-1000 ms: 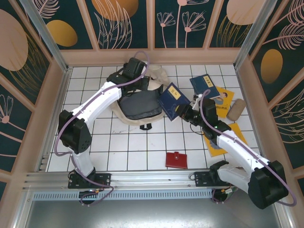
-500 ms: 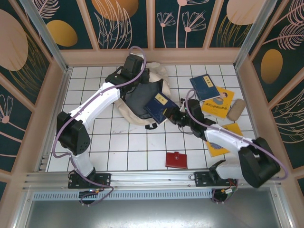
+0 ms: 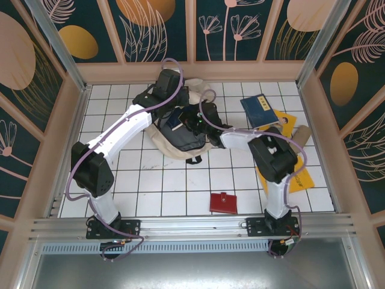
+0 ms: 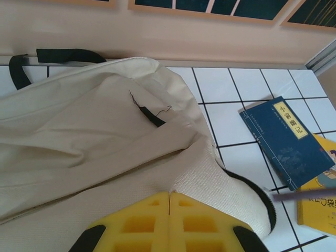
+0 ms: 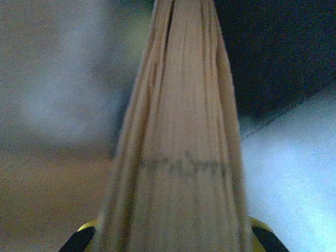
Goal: Pack the student bag
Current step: Place the book in the student bag.
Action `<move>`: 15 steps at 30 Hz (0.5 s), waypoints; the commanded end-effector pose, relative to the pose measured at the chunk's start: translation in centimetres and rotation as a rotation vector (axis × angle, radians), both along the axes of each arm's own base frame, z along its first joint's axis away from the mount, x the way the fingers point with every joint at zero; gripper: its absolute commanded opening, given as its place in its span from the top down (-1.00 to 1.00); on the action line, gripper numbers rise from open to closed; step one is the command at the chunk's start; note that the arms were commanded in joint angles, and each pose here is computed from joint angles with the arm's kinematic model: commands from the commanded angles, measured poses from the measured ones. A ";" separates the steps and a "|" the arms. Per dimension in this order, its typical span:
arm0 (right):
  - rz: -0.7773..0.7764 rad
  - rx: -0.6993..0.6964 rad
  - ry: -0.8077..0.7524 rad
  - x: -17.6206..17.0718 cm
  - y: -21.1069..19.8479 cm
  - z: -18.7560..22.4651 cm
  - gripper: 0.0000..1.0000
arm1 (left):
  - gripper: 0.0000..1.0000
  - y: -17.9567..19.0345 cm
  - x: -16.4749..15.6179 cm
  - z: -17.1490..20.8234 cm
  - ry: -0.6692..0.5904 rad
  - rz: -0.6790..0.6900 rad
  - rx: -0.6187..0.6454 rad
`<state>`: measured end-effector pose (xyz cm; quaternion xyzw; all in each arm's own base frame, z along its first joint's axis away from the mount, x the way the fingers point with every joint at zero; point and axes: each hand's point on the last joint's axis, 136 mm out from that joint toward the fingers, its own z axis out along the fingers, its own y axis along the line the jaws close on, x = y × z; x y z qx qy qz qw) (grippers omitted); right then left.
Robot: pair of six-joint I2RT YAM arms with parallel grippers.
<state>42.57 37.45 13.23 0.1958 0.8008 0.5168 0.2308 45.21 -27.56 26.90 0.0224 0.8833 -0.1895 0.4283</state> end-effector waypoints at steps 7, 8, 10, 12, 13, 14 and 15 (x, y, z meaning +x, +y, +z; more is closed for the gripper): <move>-0.169 0.129 -0.154 5.7 2.9 3.1 1.00 | 1.00 0.8 -0.9 4.0 -0.061 0.017 -0.055; -0.184 0.122 -0.154 6.1 2.9 2.9 1.00 | 1.00 1.1 -1.5 5.3 -0.079 0.013 -0.068; -0.224 0.103 -0.139 6.5 2.6 2.4 1.00 | 1.00 1.2 -1.7 5.3 -0.075 0.009 -0.064; -0.264 0.086 -0.126 6.9 2.3 1.7 1.00 | 1.00 1.2 -2.1 5.3 -0.068 -0.004 -0.063; -0.270 0.077 -0.121 7.1 2.4 1.3 1.00 | 1.00 1.2 -2.3 5.2 -0.064 -0.008 -0.061; -0.278 0.070 -0.114 7.3 2.4 0.9 1.00 | 1.00 1.4 -2.6 5.2 -0.064 -0.013 -0.058; -0.282 0.065 -0.110 7.5 2.5 0.5 1.00 | 1.00 1.4 -2.7 5.2 -0.061 -0.015 -0.053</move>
